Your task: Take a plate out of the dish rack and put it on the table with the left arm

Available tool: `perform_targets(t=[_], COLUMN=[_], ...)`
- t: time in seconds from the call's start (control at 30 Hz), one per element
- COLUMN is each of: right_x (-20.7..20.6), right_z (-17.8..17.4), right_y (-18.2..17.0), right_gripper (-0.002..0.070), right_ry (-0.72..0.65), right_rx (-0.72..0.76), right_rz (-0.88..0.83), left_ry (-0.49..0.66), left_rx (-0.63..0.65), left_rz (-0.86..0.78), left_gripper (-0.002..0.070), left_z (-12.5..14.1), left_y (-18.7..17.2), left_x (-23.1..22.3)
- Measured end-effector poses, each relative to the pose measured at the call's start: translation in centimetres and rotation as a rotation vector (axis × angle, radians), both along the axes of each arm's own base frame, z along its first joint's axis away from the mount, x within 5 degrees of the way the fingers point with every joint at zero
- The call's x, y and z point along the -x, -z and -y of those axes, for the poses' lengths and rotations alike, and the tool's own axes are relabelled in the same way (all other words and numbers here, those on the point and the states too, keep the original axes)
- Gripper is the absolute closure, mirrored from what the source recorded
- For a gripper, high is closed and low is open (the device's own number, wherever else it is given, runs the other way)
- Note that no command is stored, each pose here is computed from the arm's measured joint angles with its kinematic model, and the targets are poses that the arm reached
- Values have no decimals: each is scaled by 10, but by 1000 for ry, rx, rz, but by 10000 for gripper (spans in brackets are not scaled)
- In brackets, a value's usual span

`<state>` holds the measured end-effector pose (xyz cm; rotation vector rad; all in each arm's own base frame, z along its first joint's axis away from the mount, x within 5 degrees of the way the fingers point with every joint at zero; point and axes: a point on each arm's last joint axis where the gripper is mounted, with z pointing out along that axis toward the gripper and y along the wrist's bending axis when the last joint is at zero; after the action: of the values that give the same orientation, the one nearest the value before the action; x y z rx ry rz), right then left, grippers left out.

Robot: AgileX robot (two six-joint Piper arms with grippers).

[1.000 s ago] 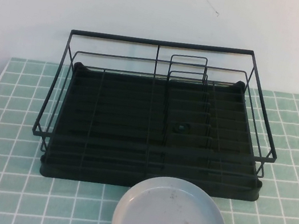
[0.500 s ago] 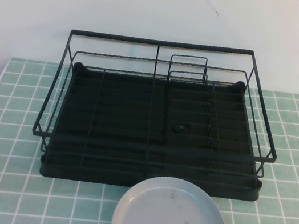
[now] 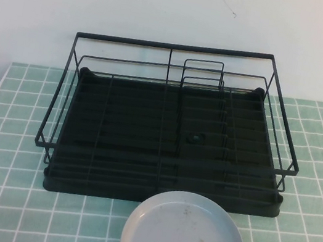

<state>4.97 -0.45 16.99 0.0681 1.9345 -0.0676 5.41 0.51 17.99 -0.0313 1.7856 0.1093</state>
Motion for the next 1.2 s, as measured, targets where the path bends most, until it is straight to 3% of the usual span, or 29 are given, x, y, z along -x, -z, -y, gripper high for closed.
perform_targets(t=[0.4, 1.2], right_x=[0, 0], right_z=[0, 0], right_y=[0, 0], right_gripper=[678, 678], right_ry=[0, 0], right_rx=[0, 0], right_rz=[0, 0], left_ry=[4, 5], left_rx=[70, 76], left_rz=[-62, -64], left_gripper=[678, 678], left_z=[2, 2], left_y=[5, 4], left_x=[2, 2])
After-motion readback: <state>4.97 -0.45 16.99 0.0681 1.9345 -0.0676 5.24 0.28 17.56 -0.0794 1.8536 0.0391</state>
